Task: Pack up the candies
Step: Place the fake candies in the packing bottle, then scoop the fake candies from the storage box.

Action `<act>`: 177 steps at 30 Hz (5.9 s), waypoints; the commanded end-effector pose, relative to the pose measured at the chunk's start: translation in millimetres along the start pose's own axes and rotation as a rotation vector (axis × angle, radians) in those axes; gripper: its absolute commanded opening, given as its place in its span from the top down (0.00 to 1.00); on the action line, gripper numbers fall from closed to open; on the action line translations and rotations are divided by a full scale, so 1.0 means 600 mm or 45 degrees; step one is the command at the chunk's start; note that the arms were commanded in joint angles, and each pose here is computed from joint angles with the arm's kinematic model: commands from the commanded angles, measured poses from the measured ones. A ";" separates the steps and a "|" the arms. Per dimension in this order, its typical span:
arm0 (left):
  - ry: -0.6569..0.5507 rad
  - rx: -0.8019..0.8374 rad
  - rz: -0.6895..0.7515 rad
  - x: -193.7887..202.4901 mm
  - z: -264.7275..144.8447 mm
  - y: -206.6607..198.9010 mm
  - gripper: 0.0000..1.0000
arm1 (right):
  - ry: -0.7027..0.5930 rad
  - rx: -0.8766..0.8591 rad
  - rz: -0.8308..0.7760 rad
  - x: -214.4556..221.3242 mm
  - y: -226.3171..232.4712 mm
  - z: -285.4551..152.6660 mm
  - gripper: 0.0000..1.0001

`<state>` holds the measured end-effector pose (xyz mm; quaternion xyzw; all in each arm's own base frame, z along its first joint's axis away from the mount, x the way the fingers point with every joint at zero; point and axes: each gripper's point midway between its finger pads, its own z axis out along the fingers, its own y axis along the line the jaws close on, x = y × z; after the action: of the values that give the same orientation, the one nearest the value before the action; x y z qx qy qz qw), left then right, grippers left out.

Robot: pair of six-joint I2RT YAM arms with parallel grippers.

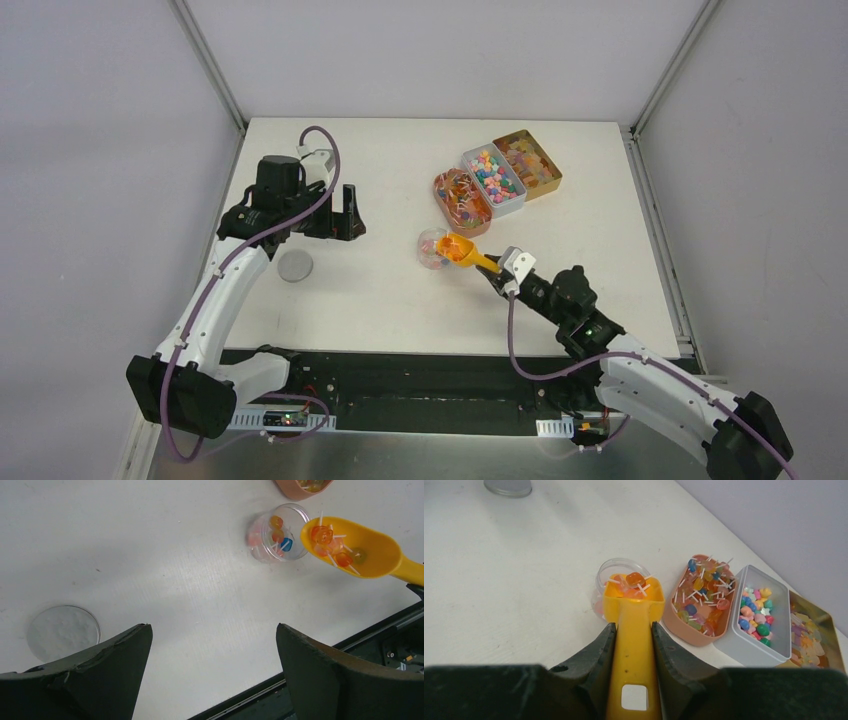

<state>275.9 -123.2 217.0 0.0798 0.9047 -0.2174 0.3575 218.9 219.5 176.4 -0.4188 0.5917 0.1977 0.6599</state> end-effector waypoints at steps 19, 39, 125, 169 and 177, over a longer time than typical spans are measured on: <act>-0.064 -0.034 0.060 -0.016 -0.019 0.003 0.01 | 0.179 -0.008 -0.034 -0.028 -0.007 0.030 1.00; -0.071 -0.040 0.063 -0.016 -0.021 0.004 0.01 | 0.311 -0.127 0.016 -0.096 -0.008 0.012 1.00; -0.119 -0.060 0.054 -0.019 -0.033 0.005 0.01 | 0.614 0.524 0.264 0.220 -0.331 0.169 1.00; -0.089 -0.088 0.044 -0.014 -0.021 0.015 0.01 | -0.054 0.677 0.184 0.160 -0.316 0.098 1.00; -0.076 -0.100 0.038 -0.012 -0.016 0.020 0.01 | -0.063 0.691 0.156 0.154 -0.327 0.091 1.00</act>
<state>272.9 -108.7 222.3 0.0739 0.9037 -0.1822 0.3803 418.4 130.9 113.1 -0.1935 0.6775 0.0786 0.7052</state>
